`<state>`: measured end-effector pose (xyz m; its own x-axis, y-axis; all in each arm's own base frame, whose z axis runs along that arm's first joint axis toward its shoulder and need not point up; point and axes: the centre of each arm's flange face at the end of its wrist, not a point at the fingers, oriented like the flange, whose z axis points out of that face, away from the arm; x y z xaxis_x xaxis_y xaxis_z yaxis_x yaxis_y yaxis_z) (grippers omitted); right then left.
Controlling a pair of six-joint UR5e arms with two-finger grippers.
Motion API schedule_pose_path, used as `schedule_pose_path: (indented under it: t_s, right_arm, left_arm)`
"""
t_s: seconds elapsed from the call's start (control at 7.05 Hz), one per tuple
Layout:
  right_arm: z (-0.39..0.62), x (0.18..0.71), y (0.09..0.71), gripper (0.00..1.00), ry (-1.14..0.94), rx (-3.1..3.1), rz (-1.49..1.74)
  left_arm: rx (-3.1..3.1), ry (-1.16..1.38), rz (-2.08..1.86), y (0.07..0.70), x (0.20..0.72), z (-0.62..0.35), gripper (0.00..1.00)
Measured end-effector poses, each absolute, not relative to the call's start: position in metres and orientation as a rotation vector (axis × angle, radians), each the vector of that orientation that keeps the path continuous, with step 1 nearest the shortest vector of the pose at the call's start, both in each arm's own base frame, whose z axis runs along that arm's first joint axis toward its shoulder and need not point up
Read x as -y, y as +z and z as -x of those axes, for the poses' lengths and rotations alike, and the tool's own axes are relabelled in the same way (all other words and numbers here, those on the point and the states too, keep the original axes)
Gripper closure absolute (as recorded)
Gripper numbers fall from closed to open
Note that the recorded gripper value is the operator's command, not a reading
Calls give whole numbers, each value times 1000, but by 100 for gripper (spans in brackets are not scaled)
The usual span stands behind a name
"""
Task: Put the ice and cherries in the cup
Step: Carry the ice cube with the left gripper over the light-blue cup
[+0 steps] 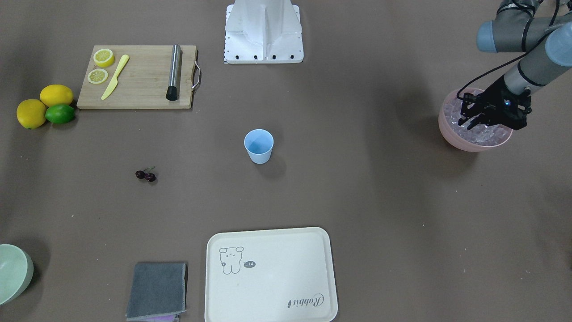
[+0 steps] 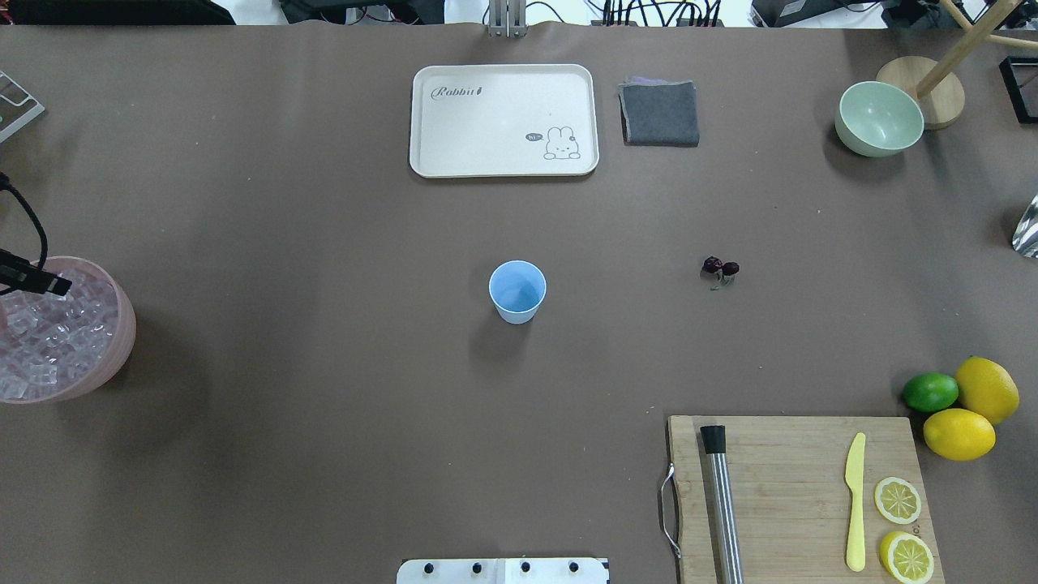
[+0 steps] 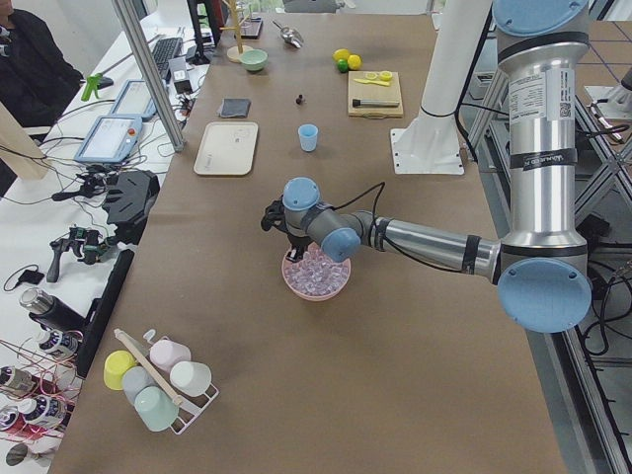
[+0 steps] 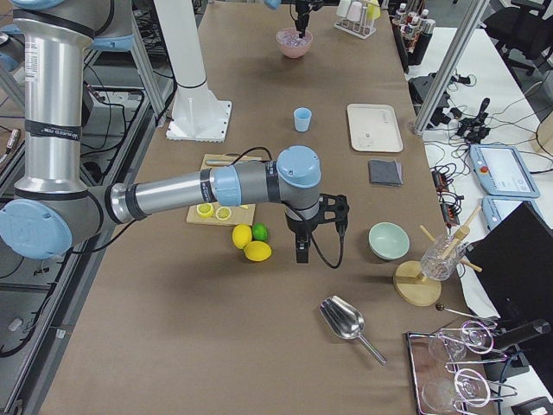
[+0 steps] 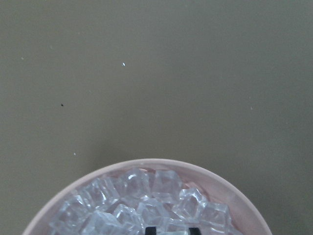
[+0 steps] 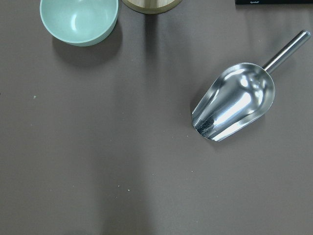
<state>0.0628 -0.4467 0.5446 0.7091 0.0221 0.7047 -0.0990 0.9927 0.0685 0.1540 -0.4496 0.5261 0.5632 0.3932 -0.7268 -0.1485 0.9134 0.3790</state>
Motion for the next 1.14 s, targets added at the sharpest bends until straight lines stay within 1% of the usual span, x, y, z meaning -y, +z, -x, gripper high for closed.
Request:
schedule_pose_path:
  t_s: [0.28, 0.43, 0.57, 0.85, 1.14]
  right_arm:
    - [-62, 445, 544, 0, 69, 786, -102]
    - [-62, 445, 544, 0, 69, 789, -101]
    - [-62, 445, 545, 0, 68, 791, -100]
    - [-62, 444, 547, 0, 68, 797, -95]
    - [-61, 443, 548, 0, 62, 804, -95]
  left_arm:
    - [-925, 277, -383, 492, 462, -123, 100]
    - [-947, 256, -423, 464, 473, -123, 100]
    - [-997, 211, -452, 420, 491, -135, 100]
    - [-1135, 173, -443, 317, 515, -213, 100]
    - [-1230, 151, -400, 229, 508, -327, 100]
